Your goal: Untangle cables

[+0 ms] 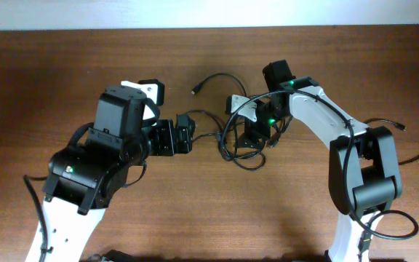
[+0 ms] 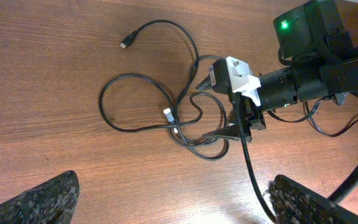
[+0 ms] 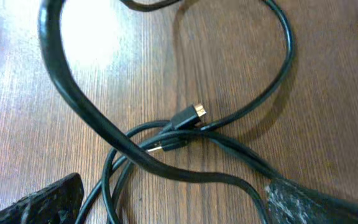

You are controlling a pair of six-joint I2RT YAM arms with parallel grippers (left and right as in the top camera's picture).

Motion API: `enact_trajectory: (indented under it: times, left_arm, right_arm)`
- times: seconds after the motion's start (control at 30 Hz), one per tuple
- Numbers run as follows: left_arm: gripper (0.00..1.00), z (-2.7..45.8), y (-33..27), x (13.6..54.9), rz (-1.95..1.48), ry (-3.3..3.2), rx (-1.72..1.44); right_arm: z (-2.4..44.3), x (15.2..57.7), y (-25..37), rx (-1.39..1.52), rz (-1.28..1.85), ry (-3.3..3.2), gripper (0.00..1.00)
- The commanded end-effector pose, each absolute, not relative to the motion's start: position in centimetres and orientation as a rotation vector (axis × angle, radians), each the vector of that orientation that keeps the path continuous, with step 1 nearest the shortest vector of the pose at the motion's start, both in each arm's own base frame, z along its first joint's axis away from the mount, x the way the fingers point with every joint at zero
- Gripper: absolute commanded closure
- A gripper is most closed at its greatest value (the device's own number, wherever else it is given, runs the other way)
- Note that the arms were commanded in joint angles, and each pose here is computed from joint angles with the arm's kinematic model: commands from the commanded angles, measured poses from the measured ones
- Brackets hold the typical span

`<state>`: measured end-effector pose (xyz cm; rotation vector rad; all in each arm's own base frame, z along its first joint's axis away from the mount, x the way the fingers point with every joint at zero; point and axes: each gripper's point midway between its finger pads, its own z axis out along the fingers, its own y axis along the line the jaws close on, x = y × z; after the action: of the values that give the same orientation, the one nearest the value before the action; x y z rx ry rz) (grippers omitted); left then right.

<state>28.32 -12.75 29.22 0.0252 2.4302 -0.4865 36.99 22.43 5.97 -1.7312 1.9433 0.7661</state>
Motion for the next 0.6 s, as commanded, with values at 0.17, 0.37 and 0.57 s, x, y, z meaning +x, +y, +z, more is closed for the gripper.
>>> enact_trajectory:
  times: [0.17, 0.37, 0.57]
  left_arm:
    - [0.01, 29.6, -12.5, 28.3, -0.469, 2.414, 0.036]
    - [0.01, 29.6, -12.5, 28.3, -0.469, 2.414, 0.036]
    - [0.01, 29.6, -12.5, 28.3, -0.469, 2.414, 0.036]
  right_arm:
    - [4.9, 34.2, 25.4, -1.839, 0.841, 1.841, 0.11]
    - [4.1, 35.8, 22.5, -1.772, 0.753, 1.987, 0.96]
    - [9.6, 42.3, 15.0, -1.323, 0.393, 2.37, 0.96]
